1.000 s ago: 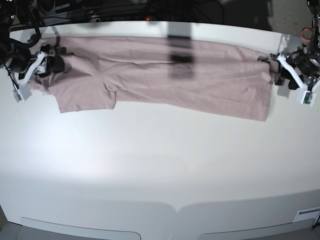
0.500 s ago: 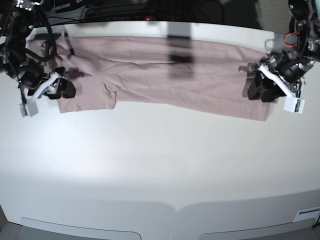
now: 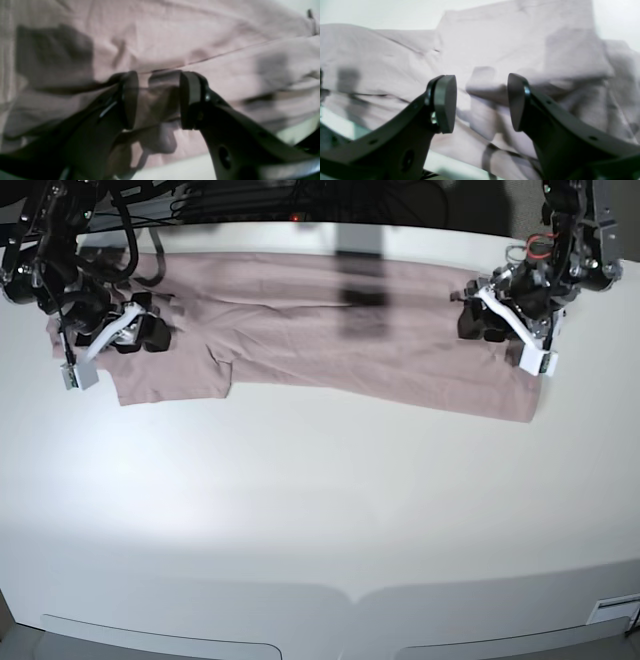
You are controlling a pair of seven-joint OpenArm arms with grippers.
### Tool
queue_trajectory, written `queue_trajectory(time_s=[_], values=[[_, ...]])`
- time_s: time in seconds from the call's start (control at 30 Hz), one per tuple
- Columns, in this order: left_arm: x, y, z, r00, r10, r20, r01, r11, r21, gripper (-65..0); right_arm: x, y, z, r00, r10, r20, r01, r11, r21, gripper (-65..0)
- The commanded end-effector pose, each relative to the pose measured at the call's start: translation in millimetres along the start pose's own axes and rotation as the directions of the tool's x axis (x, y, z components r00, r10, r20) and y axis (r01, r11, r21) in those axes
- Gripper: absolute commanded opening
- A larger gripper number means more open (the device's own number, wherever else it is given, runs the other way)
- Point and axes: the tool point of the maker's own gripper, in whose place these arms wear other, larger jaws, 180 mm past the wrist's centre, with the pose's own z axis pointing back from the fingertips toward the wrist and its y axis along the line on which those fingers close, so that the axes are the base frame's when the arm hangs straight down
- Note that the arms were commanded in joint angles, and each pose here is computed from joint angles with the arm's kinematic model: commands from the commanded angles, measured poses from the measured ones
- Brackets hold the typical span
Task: Fold the T-shirt properly
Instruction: 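Release the folded edge and raise both grippers, then smooth the folded strip flat with both grippers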
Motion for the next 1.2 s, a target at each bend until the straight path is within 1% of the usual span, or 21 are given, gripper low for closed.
queue_trajectory(time_s=[0.0,0.1,0.2,0.3,0.4,0.47,0.67,0.8,0.97,1.07,1.17], values=[[8.3,1.9,1.0,1.0,-0.009,0.03,0.009,1.0,-0.003,-38.4,9.3,-4.2,2.4,0.999,0.008,0.037,-0.008,1.0,-0.004,-32.0],[-0.3,7.0,-3.1,1.0,0.013,0.006,-0.013,1.0,0.002,-38.4,-9.3,-10.9,-8.8,0.998,-0.059,0.002,0.058,0.998,0.011,-32.0],[-6.5,10.6,-5.6,1.0,0.028,-0.01,-0.028,1.0,0.006,-38.4,-26.6,-18.8,-24.1,0.99,-0.134,-0.036,0.135,0.99,0.028,-32.0],[-10.1,18.8,-9.1,1.0,0.02,-0.018,-0.02,0.999,0.034,-38.4,-29.4,-22.4,-39.9,0.981,-0.188,-0.057,0.19,0.98,0.049,-32.0],[-9.6,26.2,-15.1,0.999,0.019,-0.03,-0.018,0.999,0.051,-38.4,-19.4,-21.4,-54.0,0.977,-0.208,-0.056,0.212,0.974,0.075,-32.0],[-5.9,30.4,-21.8,0.999,0.034,-0.031,-0.032,0.998,0.052,-38.5,-9.8,-18.5,-62.4,0.977,-0.207,-0.052,0.211,0.973,0.094,-32.0],[1.7,48.6,-50.4,0.992,0.113,-0.058,-0.11,0.992,0.056,-39.0,11.1,-16.5,-79.5,0.989,-0.142,-0.05,0.146,0.986,0.082,-32.0],[12.0,57.1,-66.5,0.987,0.153,-0.049,-0.151,0.987,0.054,-39.0,26.1,-19.8,-82.2,0.993,-0.12,0.018,0.119,0.991,0.061,-32.0],[32.3,69.3,-74.4,0.995,0.088,-0.056,-0.082,0.992,0.1,-39.0,39.6,-27.9,-84.6,0.996,-0.085,0.031,0.085,0.996,0.023,-32.0],[44.2,70.4,-74.5,0.996,0.077,-0.039,-0.073,0.992,0.101,-39.0,55.2,-30.3,-88.7,0.995,-0.087,0.053,0.086,0.996,0.023,-32.1],[47.7,75.2,-71.9,0.997,0.07,-0.032,-0.066,0.992,0.11,-39.0,70.6,-33.1,-94.8,0.993,-0.098,0.066,0.097,0.995,0.029,-32.1]])
